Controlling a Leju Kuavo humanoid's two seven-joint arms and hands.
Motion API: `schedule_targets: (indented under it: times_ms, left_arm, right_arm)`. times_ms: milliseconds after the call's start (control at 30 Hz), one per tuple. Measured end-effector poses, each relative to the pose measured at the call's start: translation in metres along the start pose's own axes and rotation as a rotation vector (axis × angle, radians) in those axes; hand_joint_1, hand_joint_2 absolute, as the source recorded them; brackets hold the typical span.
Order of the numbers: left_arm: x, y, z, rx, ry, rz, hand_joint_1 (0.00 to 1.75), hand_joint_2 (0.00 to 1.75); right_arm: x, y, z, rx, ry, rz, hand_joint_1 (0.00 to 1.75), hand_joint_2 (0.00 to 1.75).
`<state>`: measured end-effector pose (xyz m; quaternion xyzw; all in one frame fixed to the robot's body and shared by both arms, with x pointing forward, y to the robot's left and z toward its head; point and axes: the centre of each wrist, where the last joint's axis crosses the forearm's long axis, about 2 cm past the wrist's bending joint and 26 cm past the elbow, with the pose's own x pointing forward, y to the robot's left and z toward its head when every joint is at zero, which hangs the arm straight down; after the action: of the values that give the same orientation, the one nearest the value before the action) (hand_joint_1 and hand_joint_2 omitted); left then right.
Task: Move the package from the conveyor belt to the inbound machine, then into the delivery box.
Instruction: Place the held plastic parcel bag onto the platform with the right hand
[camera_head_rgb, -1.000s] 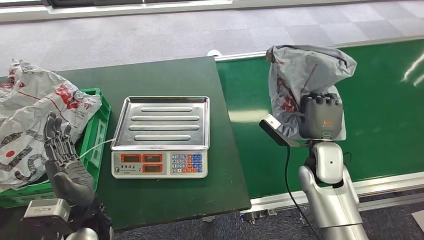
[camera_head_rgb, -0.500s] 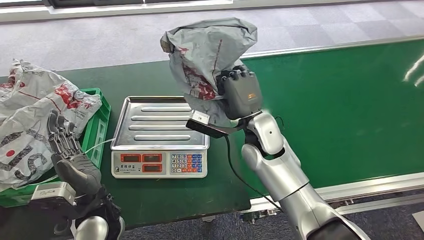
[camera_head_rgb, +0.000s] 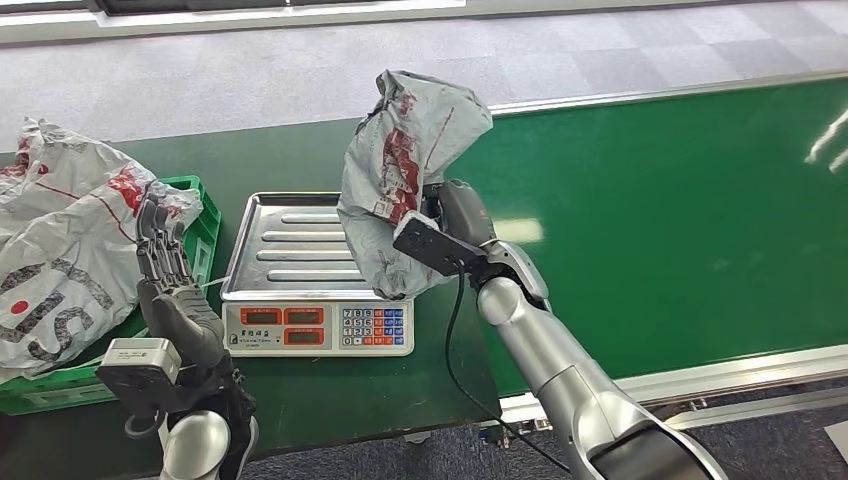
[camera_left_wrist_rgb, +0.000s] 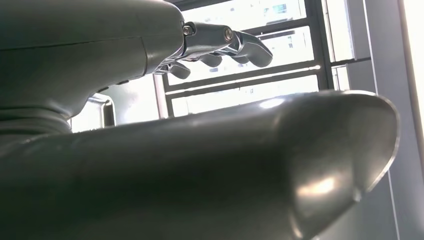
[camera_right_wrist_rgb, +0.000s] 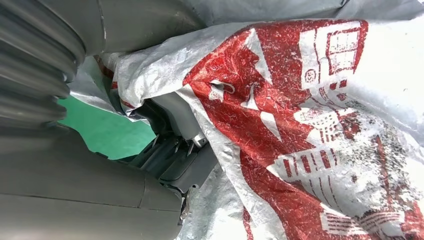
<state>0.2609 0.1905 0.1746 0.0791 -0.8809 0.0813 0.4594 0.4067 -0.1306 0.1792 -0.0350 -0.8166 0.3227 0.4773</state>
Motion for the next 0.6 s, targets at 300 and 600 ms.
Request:
schedule_targets:
  times_ms: [300,600]
  left_arm:
    - [0.002,-0.002,-0.008,-0.015,-0.011,0.012,0.00,0.00]
    - [0.002,-0.003,-0.011,-0.032,-0.017,0.028,0.00,0.00]
  right_arm:
    - [-0.007,-0.003,-0.003,0.023,0.037,0.054,1.75,1.75]
    - [-0.008,-0.008,-0.011,0.071,0.104,0.076,1.75,1.75]
